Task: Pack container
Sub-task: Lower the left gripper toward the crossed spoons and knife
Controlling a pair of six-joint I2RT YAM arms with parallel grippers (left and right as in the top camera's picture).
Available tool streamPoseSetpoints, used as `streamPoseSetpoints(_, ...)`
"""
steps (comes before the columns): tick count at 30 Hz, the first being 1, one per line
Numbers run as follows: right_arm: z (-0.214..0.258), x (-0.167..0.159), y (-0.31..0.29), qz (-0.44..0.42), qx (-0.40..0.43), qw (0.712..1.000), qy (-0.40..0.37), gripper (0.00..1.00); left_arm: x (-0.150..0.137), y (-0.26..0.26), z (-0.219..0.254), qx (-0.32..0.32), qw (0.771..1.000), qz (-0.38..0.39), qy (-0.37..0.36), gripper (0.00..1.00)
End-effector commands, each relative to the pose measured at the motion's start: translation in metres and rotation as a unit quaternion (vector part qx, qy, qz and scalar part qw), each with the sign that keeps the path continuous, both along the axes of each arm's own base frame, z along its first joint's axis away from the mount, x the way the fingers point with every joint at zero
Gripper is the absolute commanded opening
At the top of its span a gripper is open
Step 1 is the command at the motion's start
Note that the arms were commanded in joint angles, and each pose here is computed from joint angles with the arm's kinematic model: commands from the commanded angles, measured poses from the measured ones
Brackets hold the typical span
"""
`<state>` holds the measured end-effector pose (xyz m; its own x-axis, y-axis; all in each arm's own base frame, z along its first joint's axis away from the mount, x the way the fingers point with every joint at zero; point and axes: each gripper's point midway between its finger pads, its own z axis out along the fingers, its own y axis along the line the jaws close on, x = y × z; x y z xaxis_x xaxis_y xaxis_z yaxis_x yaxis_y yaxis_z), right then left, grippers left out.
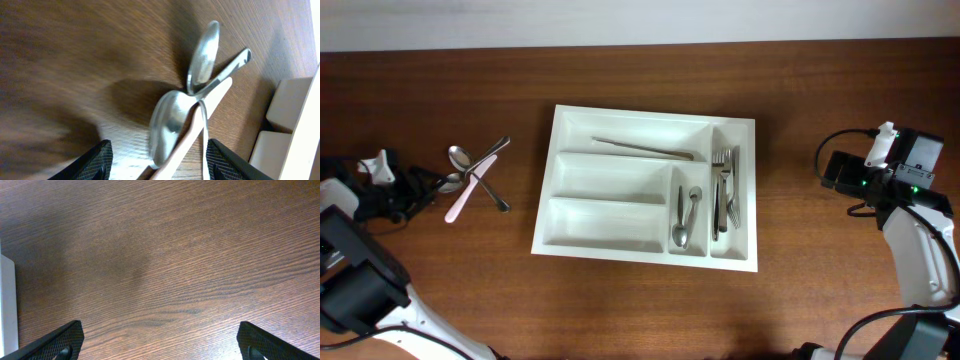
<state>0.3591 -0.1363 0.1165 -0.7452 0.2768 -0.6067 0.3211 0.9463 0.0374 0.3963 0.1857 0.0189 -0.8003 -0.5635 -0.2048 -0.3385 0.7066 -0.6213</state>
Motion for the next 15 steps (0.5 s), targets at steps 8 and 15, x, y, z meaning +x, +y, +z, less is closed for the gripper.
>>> streamPoseSetpoints(8,0.0025,0.0022,-0.0022,0.001,-0.001,1.0,-0.003,0.99,0.0047,-0.0089,-0.0085,0.006,1.0,-0.011,0.007,0.53)
streamPoseSetpoints(15,0.0025,0.0022,-0.0022,0.001,-0.001,1.0,-0.003,0.99,0.0022,-0.0049,-0.0123,0.018,1.0,-0.006,0.019,0.49)
